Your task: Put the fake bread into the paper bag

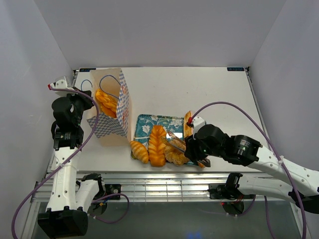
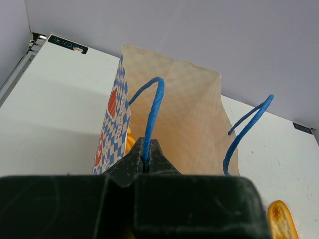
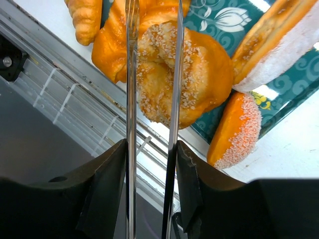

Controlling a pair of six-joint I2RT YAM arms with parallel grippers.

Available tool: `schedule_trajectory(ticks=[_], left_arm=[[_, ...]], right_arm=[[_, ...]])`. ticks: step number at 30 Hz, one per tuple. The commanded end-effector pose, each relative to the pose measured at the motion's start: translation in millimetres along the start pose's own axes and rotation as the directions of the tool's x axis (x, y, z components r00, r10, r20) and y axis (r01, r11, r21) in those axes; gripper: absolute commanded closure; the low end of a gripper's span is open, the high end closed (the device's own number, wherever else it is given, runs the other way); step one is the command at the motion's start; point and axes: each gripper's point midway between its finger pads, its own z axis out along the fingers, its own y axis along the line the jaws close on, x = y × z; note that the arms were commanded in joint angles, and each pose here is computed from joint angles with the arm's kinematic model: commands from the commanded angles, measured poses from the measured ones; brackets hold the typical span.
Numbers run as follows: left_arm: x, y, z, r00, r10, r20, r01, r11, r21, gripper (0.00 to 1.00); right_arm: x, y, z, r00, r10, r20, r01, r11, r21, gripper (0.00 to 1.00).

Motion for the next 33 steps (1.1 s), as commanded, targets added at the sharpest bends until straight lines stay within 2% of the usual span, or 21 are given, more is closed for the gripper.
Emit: schedule_trajectory(ticks=[1,6,25,33], left_arm=[[5.4,-0.7,-1.4,1.000,0.006,-0.015,-0.006,1.000,0.008,1.00],[6.9,0.2,-0.4,1.000,0.005,-0.021,-0.005,1.000,0.005,1.00],[4.5,-1.1,-2.5,1.000,0.006,-0.012,-0.006,1.000,0.008,1.00],[5.2,-1.7,-2.2,1.000,0.004,-0.015,-0.004,1.000,0.012,1.00]], right_arm=[[-20.6,-7.7,-24.6,0.996,-0.011,0.084,0.008,0.999,0.040,0.52],[-17.0,-20.7,-29.0,0.996,0.007,0.090,-0.016,0.995,0.101,0.51],[29.7,-19.5,-40.5,0.998,0.065,0.000,-0.065,0.998,0.015,0.51],[50.3,-32.9,-34.5,0.997,0.064,-0.049,-0.061,0.996,0.070,0.51]])
